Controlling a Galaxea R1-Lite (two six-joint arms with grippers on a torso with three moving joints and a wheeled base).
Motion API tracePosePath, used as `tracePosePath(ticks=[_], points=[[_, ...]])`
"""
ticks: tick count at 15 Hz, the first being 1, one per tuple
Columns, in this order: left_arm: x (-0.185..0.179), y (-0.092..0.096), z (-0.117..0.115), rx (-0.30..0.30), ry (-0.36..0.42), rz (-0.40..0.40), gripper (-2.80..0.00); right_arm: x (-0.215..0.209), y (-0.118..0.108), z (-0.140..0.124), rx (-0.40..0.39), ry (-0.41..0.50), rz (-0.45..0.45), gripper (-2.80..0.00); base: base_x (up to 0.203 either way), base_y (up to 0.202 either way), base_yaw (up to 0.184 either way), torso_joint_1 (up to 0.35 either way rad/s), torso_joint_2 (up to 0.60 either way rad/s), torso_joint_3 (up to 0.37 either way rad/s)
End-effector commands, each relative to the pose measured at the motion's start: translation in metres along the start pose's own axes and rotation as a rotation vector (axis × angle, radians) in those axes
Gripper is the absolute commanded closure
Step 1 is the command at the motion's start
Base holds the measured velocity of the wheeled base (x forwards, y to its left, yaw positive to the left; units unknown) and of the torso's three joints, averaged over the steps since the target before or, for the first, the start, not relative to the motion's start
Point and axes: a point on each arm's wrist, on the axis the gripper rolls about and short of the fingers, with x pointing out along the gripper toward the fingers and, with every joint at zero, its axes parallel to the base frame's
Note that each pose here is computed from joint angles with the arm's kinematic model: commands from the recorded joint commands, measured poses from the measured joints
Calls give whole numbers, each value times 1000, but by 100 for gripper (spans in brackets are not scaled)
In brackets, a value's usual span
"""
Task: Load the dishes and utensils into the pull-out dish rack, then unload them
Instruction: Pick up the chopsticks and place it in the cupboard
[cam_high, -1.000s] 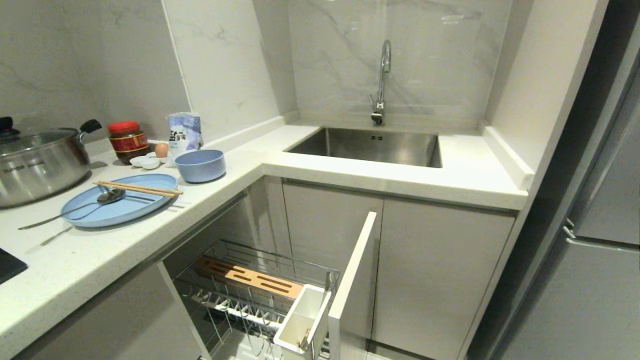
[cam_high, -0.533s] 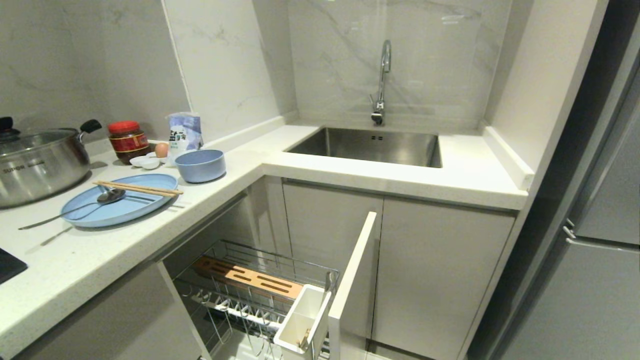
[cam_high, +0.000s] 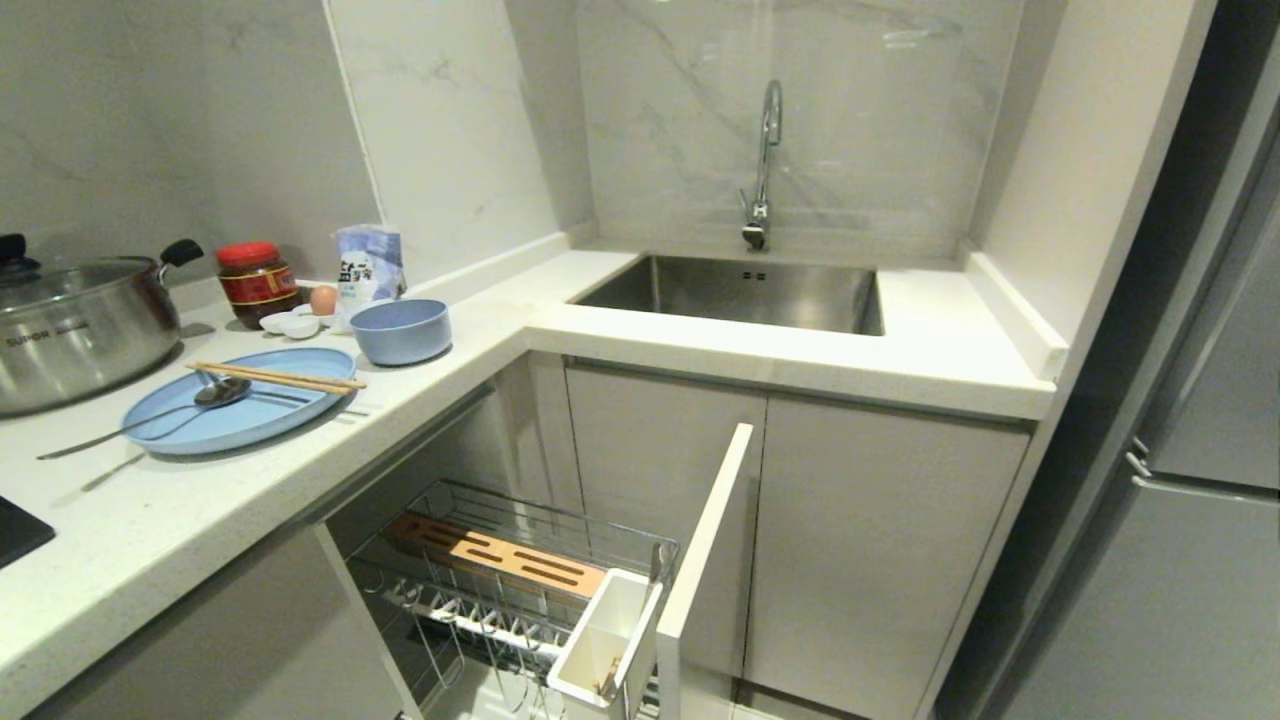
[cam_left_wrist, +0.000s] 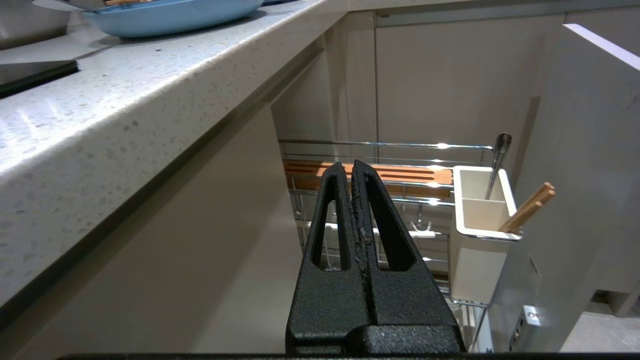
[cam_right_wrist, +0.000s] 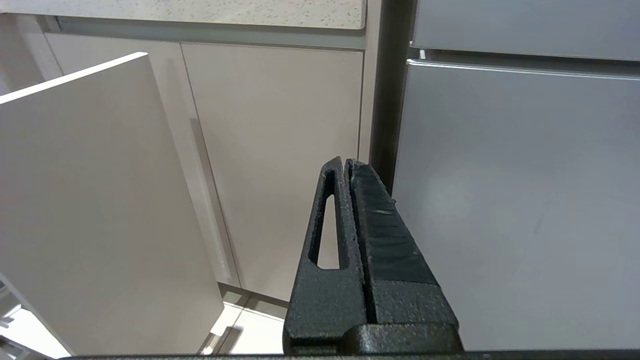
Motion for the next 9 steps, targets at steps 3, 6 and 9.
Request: tracePosePath(ticks=[3,6,9], points=[[1,-1,-4,-24,14,1,0,1,0,-6,0,22,0,0,0,0,0,0,0,0],[1,0,-4,-84,12,13,0,1,0,-6,0,22,0,0,0,0,0,0,0,0],[1,0,-4,-127,9,24,0,1,0,-6,0,22,0,0,0,0,0,0,0,0]])
